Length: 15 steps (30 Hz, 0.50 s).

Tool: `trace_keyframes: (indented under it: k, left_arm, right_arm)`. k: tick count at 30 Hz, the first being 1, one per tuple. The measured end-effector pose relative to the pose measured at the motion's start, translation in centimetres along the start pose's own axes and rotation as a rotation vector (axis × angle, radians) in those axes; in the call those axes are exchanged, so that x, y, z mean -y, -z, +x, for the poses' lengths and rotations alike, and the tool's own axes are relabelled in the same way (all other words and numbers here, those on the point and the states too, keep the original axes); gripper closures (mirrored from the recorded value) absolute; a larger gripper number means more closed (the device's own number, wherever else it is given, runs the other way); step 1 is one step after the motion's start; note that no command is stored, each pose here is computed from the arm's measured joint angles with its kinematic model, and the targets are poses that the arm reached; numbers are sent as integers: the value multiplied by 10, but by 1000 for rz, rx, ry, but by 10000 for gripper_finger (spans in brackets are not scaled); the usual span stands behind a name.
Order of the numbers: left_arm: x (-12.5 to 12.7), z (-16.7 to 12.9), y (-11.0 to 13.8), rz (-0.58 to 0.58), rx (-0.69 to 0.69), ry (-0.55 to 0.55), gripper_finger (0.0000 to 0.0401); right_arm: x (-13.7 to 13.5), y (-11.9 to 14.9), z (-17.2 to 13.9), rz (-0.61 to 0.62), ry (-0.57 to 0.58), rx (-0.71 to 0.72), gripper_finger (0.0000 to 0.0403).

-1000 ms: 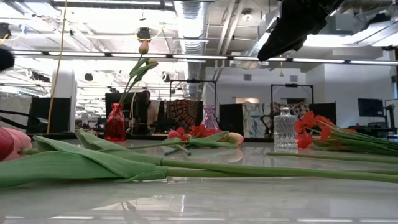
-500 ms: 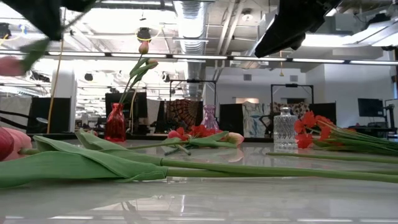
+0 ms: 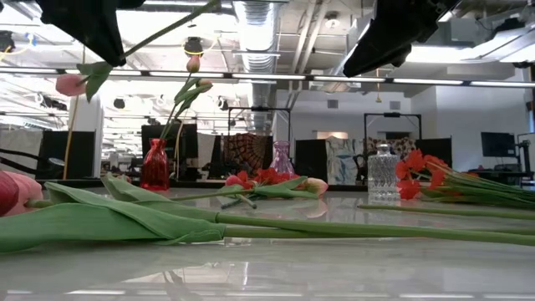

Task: Sort flowers into vase by color
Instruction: Put the pink tulip into the red vase

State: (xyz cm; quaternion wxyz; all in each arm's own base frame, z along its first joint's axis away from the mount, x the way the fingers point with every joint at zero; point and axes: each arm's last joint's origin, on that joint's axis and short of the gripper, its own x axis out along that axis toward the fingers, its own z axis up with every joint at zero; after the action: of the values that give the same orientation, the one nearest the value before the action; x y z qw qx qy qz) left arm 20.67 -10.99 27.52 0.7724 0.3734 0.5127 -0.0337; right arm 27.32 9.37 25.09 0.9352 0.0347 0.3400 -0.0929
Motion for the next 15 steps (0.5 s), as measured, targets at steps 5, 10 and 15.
trace_keyframes:
  k: [5, 10, 15]
  left_arm:
    - [-5, 2, 3, 65, -33, -41, 401]
    - [-14, 7, 3, 139, -48, -67, 401]
    - [-20, 10, 1, 90, -26, -83, 401]
  right_arm:
    - [0, 0, 0, 0, 0, 0, 306]
    - [0, 0, 0, -2, -1, 0, 306]
    - [1, 0, 0, -23, 3, 0, 306]
